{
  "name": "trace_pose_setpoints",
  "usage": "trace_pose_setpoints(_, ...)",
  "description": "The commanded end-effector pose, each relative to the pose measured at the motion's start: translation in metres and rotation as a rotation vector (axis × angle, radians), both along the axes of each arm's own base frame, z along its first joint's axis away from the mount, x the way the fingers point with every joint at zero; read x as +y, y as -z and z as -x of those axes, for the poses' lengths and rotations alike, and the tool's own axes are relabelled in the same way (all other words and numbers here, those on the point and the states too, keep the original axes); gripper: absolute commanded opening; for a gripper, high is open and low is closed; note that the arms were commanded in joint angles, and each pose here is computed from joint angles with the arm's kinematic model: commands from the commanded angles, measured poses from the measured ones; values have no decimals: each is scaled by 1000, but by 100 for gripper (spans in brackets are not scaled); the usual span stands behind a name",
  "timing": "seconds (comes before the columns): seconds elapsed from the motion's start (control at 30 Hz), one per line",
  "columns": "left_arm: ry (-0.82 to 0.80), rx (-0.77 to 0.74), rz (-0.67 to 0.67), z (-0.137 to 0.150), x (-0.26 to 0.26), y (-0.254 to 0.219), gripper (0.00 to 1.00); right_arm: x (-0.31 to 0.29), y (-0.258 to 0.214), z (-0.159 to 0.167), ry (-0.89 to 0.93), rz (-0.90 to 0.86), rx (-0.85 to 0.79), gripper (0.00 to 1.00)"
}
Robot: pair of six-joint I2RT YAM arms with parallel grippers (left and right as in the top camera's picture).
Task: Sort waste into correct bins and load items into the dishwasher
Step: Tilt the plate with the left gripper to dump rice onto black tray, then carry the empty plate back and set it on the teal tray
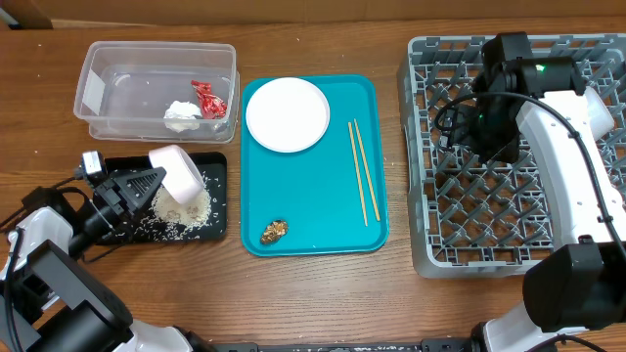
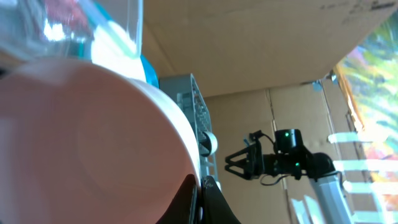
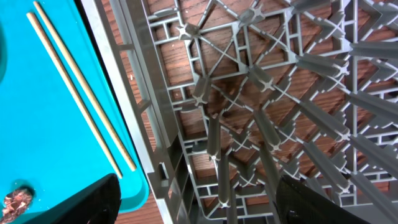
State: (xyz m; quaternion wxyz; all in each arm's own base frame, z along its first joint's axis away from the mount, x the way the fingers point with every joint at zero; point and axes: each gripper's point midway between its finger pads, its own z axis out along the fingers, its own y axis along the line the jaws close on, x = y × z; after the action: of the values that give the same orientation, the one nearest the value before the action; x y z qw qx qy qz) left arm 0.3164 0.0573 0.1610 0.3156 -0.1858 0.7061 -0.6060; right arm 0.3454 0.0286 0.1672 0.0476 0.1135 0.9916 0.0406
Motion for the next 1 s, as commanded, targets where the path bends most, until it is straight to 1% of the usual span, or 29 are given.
trace_pose_setpoints(0.0, -18, 128, -1, -2, 6, 18, 4, -1, -4, 0, -2, 6, -15, 82)
trace_pose_setpoints(0.03, -21, 164, 25, -1, 6, 19, 4, -1, -4, 0, -2, 6, -15, 82)
trace_pose_setpoints(0.07, -12, 99, 58, -1, 3, 7, 4, -1, -4, 0, -2, 6, -16, 82)
trace_pose_setpoints(0.13, -9, 17, 66, -1, 2, -4, 4, -1, -4, 0, -2, 6, -17, 82)
trace_pose_setpoints(0.2, -14, 7, 47, -2, 5, -2, 4, -1, -4, 0, -2, 6, -17, 82)
trace_pose_setpoints(0.23, -14, 13, 70, -1, 4, -5, 4, -1, -4, 0, -3, 6, -16, 82)
trace_pose_setpoints(0.27, -6, -13, 93, -2, 1, -11, 4, -1, -4, 0, -5, 7, -17, 82)
trace_pose_setpoints(0.43, 36, -61, 37, 0, -15, -25, 4, -1, -4, 0, -5, 7, -16, 82)
trace_pose_setpoints(0.53, 95, -73, -78, 1, -34, -34, 4, -1, -4, 0, -5, 7, -16, 82)
trace_pose_setpoints(0.57, 121, -66, -138, 1, -43, -36, 4, -1, -4, 0, -5, 7, -16, 82)
trace_pose_setpoints(0.6, 167, -30, -262, -1, -58, -36, 4, -1, -4, 0, -5, 6, -17, 82)
trace_pose_setpoints(0.7, 226, 33, -465, -6, -82, -33, 4, -1, -4, 0, -5, 7, -17, 82)
trace_pose_setpoints(0.8, 293, 30, -623, -12, -116, -33, 4, -1, -4, 0, -5, 6, -16, 82)
trace_pose_setpoints(0.87, 325, 26, -697, -16, -137, -28, 4, -1, -4, 0, -5, 6, -16, 82)
trace_pose_setpoints(0.97, 371, 51, -859, -19, -171, -6, 4, -1, -4, 0, -5, 6, -16, 82)
